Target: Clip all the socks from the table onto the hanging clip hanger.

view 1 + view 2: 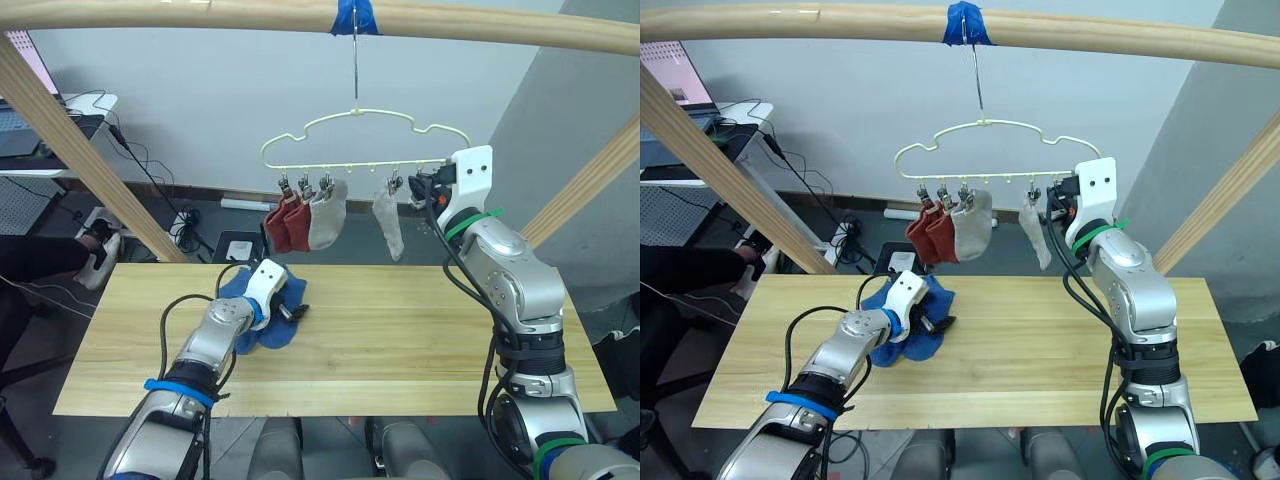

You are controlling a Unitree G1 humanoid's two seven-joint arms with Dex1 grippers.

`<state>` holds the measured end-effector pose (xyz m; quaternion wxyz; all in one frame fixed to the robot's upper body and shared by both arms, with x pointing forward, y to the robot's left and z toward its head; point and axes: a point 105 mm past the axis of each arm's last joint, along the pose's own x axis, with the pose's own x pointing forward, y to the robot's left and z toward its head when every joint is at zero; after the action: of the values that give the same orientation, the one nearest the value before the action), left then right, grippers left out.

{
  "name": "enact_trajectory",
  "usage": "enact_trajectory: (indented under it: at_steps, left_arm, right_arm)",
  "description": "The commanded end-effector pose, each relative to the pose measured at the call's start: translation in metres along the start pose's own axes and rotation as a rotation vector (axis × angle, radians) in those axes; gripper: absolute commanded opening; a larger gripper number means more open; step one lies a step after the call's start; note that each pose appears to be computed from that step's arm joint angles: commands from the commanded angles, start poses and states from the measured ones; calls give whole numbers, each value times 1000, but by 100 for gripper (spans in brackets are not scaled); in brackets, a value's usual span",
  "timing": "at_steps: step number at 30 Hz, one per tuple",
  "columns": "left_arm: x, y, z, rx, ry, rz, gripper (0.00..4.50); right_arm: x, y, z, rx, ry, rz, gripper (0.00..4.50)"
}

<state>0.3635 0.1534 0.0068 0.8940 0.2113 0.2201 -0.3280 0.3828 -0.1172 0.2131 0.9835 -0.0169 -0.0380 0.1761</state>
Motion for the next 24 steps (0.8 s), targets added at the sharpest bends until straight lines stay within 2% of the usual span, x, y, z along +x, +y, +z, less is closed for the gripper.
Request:
enact_trajectory:
  at_steps: [1,5,6,11,13,17,21,24]
  left_arm:
    - [1,-2,-9,17,30,-13,308]
    - [1,-5,-8,31,9,-25,195]
    - [0,-7,-5,34,-15,-36,164]
    - [-14,-26,13,30,-132,-141,68]
    - [-23,-33,23,36,-189,-187,13]
    - [-47,-42,63,58,-361,-260,1]
    - [-75,-52,109,187,-606,-312,1]
    - [-87,-59,129,277,-725,-318,1]
  right_arm:
    - [-3,-6,16,-15,-55,-26,16]
    - [-3,-7,16,-14,-56,-34,16]
    - [-3,-8,16,-13,-55,-35,16]
    - [-4,-10,13,-4,-48,-36,16]
    - [-6,-11,13,1,-44,-29,16]
    - [-11,-19,16,67,1,10,16]
    - [-15,-26,17,278,85,53,16]
    - [-18,-24,21,422,130,85,16]
